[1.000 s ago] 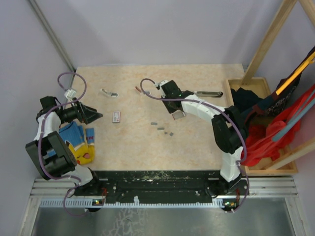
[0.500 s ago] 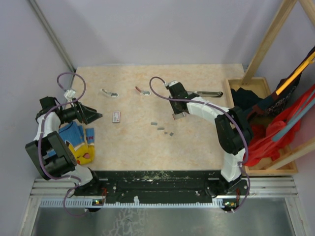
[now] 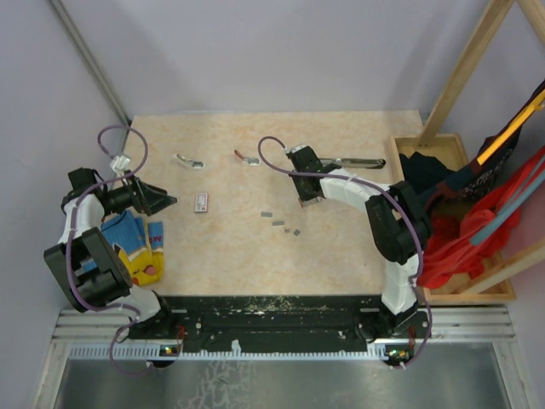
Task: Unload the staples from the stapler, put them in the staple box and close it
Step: Place the staple in the staple box.
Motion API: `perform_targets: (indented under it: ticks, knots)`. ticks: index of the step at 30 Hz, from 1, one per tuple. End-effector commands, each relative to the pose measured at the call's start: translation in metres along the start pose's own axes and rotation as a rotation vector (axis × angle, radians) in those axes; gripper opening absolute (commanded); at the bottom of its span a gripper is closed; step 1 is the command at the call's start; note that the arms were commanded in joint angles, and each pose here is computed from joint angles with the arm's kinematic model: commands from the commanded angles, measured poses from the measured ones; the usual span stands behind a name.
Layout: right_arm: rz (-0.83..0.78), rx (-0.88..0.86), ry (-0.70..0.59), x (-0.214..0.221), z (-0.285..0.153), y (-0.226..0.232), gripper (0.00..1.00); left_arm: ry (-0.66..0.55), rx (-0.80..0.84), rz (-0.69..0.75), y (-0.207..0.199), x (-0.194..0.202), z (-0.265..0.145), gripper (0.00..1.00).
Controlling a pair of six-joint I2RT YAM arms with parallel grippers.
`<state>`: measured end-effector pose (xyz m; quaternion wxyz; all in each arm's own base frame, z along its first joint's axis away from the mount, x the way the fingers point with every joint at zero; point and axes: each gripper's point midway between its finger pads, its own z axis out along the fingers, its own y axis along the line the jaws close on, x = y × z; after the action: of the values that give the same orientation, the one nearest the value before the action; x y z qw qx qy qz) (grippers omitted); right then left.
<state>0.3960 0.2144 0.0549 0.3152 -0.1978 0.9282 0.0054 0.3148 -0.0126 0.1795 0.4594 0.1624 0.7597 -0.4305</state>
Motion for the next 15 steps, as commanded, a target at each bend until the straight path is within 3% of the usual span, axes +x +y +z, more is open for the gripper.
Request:
perform_targets:
  ticks: [1, 15]
  knots:
    - [0.027, -0.011, -0.031, -0.009, 0.007, 0.003, 0.00, -0.026, 0.019, 0.042, -0.004, -0.010, -0.003, 1.00]
    - [0.022, -0.035, 0.011, 0.003, 0.012, 0.008, 0.00, -0.028, 0.022, 0.035, -0.003, -0.009, -0.003, 1.00]
